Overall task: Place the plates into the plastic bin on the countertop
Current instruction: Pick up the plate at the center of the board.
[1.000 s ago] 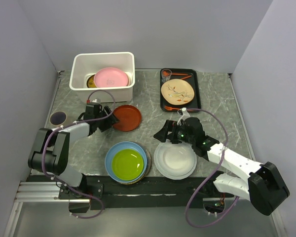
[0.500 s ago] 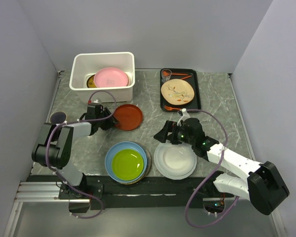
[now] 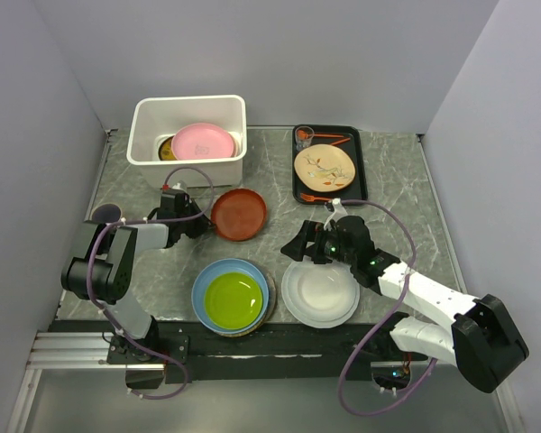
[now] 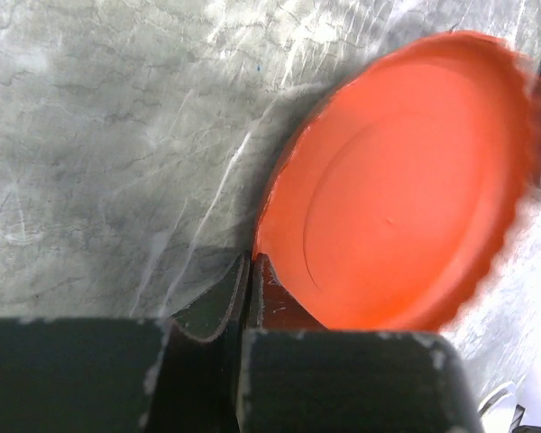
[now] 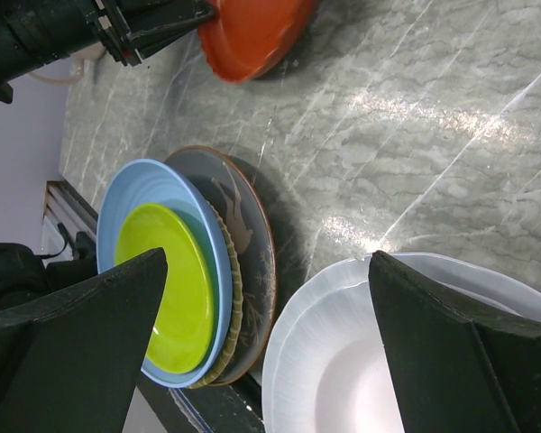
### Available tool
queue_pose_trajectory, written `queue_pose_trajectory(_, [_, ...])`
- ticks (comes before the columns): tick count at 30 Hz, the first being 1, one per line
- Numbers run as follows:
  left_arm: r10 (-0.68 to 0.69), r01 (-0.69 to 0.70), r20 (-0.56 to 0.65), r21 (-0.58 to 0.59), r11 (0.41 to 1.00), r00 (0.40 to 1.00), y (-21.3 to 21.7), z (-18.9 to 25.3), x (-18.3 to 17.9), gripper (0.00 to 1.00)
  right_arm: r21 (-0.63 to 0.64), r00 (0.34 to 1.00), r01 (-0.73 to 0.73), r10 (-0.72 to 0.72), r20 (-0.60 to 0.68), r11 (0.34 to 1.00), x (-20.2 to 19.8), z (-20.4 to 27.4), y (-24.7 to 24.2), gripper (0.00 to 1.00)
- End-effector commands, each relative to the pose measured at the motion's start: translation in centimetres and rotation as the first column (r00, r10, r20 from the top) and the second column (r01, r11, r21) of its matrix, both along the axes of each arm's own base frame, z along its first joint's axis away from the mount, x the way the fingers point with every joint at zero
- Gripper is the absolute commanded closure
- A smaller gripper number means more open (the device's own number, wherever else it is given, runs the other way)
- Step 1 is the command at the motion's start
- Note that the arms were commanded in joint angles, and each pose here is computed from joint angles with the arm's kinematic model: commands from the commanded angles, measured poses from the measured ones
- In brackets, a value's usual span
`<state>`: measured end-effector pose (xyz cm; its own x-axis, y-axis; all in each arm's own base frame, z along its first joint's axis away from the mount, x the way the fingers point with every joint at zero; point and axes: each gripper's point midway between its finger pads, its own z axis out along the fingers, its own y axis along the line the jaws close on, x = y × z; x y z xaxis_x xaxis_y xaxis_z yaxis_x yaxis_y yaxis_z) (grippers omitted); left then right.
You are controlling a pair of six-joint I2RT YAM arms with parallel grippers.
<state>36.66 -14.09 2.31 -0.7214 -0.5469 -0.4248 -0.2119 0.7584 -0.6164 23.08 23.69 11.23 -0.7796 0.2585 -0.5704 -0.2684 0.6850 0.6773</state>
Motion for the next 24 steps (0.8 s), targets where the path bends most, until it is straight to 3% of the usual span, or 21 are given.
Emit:
queue_pose_trajectory(1, [-0.007,0.008,-0.019,0.016,1.0,1.0,0.2,-0.3,-1.0,0.99,0.024,1.0,-0.002,0.002,0.028,1.0,0.3,0.6,0.5,0.0])
queue_pose_trajectory(24, [0.0,0.001,0.117,-0.006,1.0,0.993,0.4,7.1,-1.6,0.99,0.038,1.0,-0.007,0.006,0.018,0.999,0.3,0.4,0.7,0.0])
